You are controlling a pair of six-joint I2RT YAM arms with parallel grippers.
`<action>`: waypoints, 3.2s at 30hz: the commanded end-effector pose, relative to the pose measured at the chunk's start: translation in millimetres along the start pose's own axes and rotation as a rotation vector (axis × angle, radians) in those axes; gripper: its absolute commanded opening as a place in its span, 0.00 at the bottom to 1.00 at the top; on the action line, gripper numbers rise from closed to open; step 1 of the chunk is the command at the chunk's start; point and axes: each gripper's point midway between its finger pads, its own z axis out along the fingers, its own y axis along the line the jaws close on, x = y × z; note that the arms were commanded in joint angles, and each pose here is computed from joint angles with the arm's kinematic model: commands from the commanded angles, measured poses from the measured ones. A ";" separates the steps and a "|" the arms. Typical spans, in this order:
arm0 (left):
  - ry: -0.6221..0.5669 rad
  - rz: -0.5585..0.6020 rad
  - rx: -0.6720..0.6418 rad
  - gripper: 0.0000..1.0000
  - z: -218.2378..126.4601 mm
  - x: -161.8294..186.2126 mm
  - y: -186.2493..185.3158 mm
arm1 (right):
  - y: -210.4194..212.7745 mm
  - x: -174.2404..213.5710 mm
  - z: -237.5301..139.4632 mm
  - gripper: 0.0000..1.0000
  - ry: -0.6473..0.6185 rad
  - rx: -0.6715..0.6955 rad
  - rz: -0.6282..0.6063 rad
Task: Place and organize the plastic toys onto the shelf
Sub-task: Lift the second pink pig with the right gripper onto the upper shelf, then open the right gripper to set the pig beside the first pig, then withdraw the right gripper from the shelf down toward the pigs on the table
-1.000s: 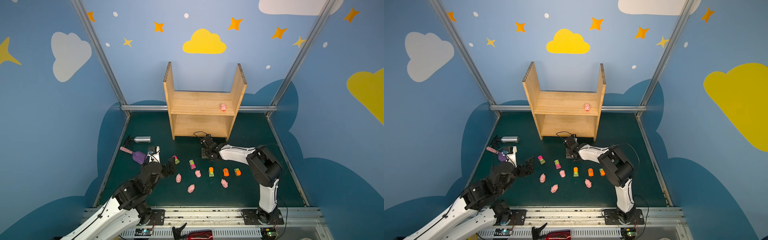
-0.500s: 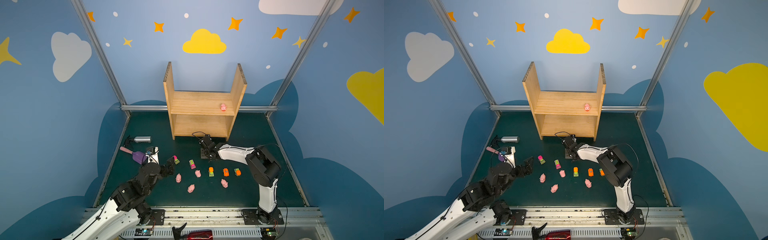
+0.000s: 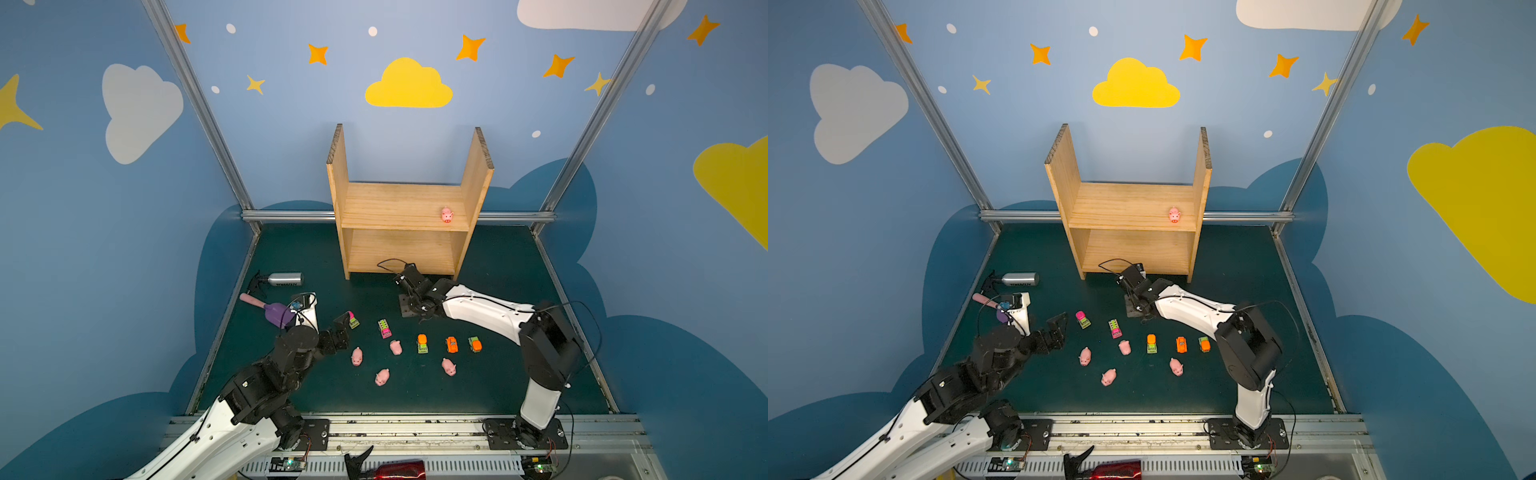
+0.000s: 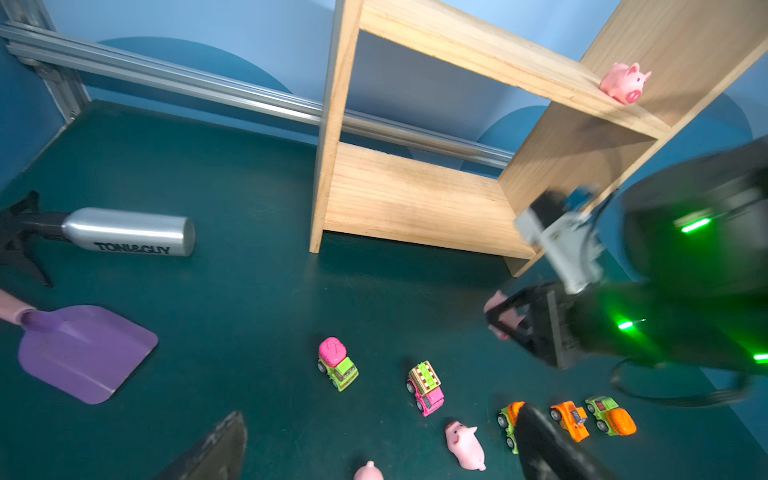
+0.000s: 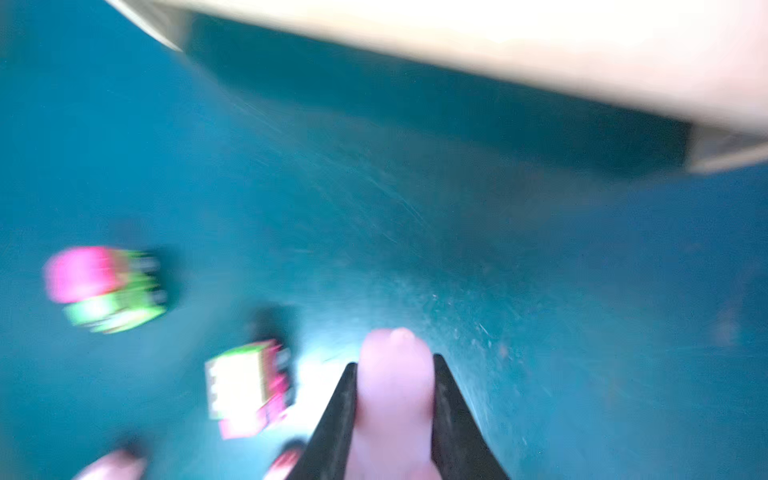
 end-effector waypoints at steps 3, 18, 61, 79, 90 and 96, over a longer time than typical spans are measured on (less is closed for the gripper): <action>-0.008 0.006 0.068 1.00 10.6 -22.9 -31.4 | -2.3 -38.3 -73.1 0.26 -0.096 -0.004 -0.096; -0.050 0.072 0.117 1.00 36.4 -62.3 -77.0 | -17.9 -164.6 -148.1 0.28 -0.335 0.003 -0.181; -0.010 0.077 0.019 1.00 62.9 -47.1 -58.1 | -84.6 -237.2 -66.2 0.40 -0.337 0.036 -0.040; -0.028 0.049 -0.012 1.00 50.1 -49.1 -40.4 | -73.4 -257.9 -113.5 0.63 -0.438 0.001 -0.048; -0.009 0.070 -0.032 1.00 18.9 -41.2 -27.8 | -47.6 -226.2 -194.6 0.75 -0.540 -0.016 -0.085; 0.032 0.035 0.054 1.00 10.2 -16.2 -37.8 | -44.9 -161.1 -201.4 0.75 -0.484 0.002 -0.060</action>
